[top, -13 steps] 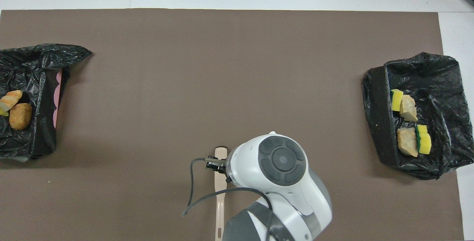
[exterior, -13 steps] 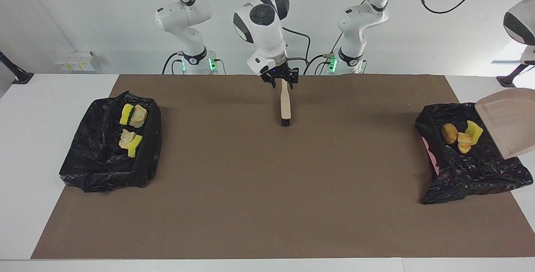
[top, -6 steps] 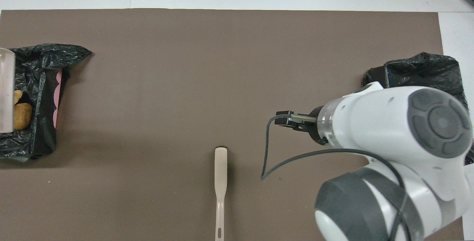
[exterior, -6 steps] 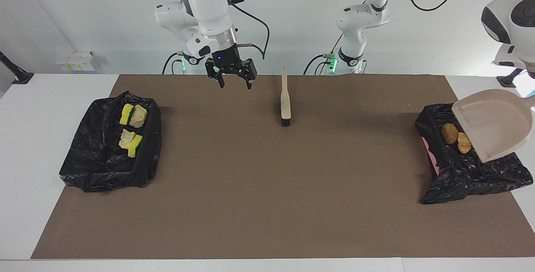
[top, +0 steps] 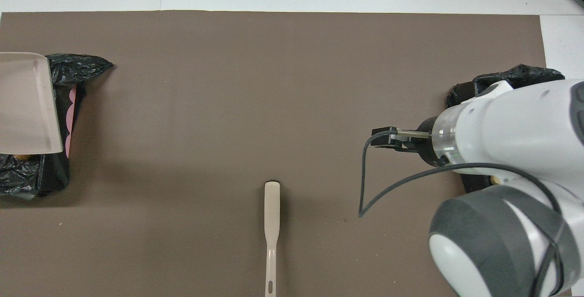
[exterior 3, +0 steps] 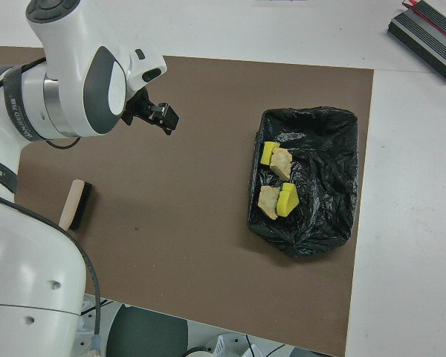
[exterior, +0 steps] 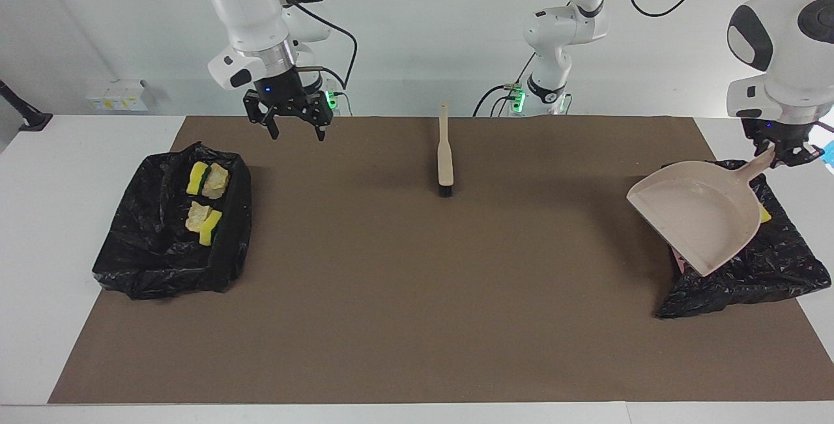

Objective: Sweep and dump trash in bin

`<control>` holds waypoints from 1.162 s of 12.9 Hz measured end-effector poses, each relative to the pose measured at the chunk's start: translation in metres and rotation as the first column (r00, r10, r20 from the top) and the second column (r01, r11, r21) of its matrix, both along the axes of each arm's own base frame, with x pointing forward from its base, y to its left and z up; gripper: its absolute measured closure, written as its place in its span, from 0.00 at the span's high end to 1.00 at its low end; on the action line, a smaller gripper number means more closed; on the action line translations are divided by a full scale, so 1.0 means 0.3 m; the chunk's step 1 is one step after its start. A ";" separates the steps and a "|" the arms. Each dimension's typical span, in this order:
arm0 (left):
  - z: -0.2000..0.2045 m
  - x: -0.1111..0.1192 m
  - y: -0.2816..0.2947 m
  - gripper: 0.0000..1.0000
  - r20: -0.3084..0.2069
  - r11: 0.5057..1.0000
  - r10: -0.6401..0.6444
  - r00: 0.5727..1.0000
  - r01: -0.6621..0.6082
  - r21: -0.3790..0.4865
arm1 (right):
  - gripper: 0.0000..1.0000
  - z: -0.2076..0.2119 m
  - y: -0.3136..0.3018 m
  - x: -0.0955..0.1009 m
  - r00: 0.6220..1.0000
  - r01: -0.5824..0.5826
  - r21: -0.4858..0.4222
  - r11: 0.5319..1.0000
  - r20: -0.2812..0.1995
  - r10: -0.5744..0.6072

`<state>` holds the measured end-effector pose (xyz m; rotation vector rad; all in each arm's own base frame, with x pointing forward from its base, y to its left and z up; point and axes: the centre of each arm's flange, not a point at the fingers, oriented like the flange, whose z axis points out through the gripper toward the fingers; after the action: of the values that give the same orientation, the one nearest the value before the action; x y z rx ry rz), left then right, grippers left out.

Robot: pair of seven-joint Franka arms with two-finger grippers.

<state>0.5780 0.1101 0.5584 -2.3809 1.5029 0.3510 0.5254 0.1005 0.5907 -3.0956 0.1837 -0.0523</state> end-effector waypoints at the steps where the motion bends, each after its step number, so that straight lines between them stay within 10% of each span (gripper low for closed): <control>1: -0.024 -0.020 -0.047 0.32 0.019 0.996 0.074 0.997 -0.074 -0.044 | 1.00 0.016 -0.044 0.010 1.000 -0.014 -0.008 1.000 -0.020 0.014; 8: -0.090 -0.120 -0.534 0.32 0.046 0.873 0.442 0.896 -0.418 -0.249 | 1.00 0.093 -0.209 0.150 0.997 -0.017 -0.048 0.999 -0.073 0.013; 15: -0.176 -0.225 -1.148 0.32 0.018 0.729 0.628 0.778 -0.581 -0.361 | 1.00 0.154 -0.193 0.152 0.996 -0.029 -0.047 0.998 -0.088 0.024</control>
<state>0.5104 -0.2342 0.5057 -3.0686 0.7096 0.0499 0.5710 0.0427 0.6368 -3.1501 0.1462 0.0812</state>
